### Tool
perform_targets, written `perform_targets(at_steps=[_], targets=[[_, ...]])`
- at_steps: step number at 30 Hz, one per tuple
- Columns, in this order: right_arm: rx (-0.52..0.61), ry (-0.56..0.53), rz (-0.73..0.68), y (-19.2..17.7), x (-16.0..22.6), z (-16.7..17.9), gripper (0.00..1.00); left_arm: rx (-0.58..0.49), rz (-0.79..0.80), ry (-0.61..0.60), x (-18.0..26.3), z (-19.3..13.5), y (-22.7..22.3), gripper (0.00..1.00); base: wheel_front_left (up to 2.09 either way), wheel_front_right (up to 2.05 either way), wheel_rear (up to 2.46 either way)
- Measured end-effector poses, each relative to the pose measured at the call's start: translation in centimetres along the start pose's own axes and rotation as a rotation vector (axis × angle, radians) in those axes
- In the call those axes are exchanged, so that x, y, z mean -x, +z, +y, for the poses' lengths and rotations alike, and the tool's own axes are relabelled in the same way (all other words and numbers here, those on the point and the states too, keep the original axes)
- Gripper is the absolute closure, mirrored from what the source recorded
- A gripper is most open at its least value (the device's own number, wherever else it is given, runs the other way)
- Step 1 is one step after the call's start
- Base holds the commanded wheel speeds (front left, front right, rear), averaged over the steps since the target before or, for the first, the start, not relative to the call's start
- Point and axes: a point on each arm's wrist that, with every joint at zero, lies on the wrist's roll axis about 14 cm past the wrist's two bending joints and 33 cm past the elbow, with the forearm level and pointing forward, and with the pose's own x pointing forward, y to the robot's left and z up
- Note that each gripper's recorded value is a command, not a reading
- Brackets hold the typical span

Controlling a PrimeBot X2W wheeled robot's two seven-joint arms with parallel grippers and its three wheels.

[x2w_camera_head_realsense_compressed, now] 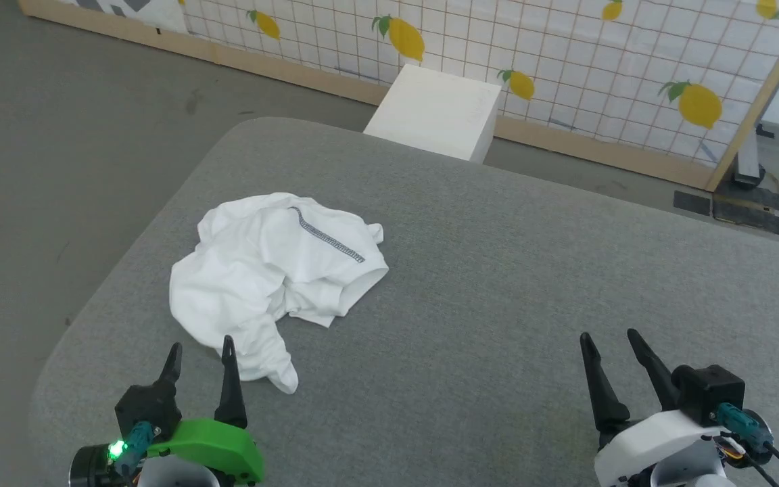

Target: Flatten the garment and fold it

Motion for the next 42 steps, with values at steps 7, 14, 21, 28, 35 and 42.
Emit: perform_targets(at_steps=[7, 14, 21, 28, 35, 42], targets=[[-0.016, 0.025, 0.021, -0.9, -0.4, 0.8, 0.00, 0.006, 0.002, 0.041, 0.6, 1.2, -0.3, 0.00, 0.00, 0.00, 0.00], [-0.023, 0.054, 0.033, -1.5, -0.9, 1.8, 0.00, 0.006, -0.005, 0.077, 1.2, 2.2, -0.3, 0.00, 0.00, 0.00, 0.00], [-0.027, 0.079, 0.044, -2.1, -1.2, 2.6, 0.00, 0.015, -0.003, 0.120, 2.2, 3.3, -0.6, 0.00, 0.00, 0.00, 0.00], [-0.034, 0.100, 0.050, -2.4, -1.6, 3.3, 0.00, 0.019, -0.003, 0.152, 3.0, 4.3, -0.9, 0.00, 0.00, 0.00, 0.00], [-0.031, 0.128, 0.057, -2.8, -1.9, 4.2, 0.00, 0.040, -0.012, 0.197, 3.9, 5.4, -1.0, 0.00, 0.00, 0.00, 0.00], [-0.017, 0.154, 0.056, -2.8, -2.3, 5.0, 0.00, 0.046, -0.021, 0.239, 4.8, 6.5, -1.0, 0.00, 0.00, 0.00, 0.00]])
